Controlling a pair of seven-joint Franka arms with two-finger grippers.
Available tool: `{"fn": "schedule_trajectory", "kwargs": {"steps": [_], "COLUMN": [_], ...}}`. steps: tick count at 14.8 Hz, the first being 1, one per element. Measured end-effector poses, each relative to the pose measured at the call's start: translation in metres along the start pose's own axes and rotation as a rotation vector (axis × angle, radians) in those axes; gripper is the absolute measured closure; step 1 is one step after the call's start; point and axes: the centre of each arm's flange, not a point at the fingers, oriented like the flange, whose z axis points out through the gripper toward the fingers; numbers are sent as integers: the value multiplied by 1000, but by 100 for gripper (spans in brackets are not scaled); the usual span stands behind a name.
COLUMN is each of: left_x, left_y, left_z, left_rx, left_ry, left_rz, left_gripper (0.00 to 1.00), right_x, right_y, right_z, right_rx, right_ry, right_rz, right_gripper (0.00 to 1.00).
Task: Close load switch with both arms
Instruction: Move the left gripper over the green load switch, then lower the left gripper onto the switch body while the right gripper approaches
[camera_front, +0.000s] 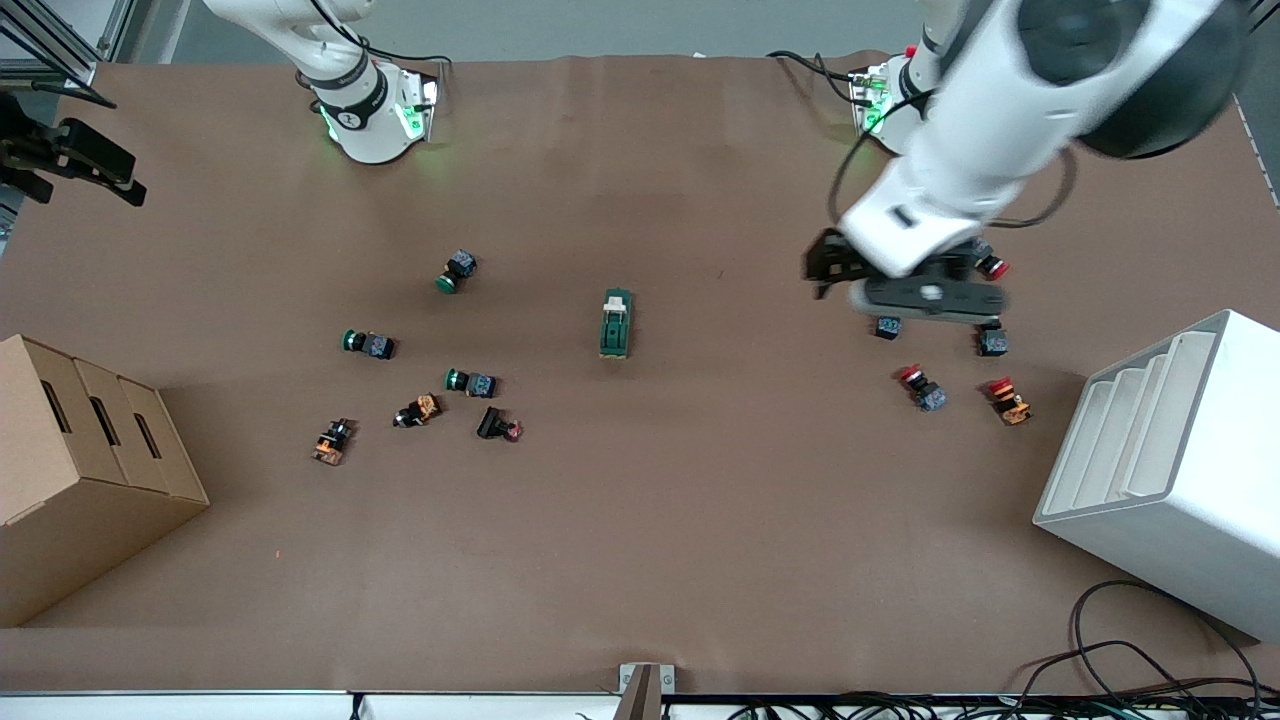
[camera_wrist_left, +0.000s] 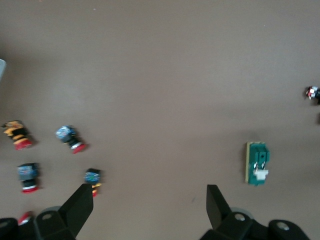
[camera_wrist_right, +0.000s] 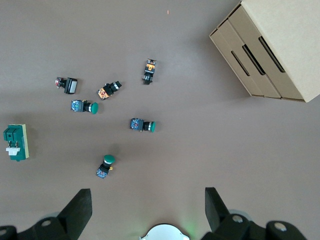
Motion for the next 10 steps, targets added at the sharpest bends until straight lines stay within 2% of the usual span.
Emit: {"fn": "schedule_trajectory", "kwargs": {"steps": [4,7,10], "left_x": [-33,-58,-92], "left_y": [112,167,216], "left_z": [68,115,162], "left_rx": [60,91,114], "left_ry": [62,107,164], "left_rz": [-101,-161,-221], "left_gripper": [0,0,0], "right_x": [0,8,27], "right_y": [4,21,32], "right_z": [-2,8,23], "right_rx": [0,3,3], "right_ry": [5,-9,0], "right_rz": [7,39,61], "right_gripper": [0,0,0]}}
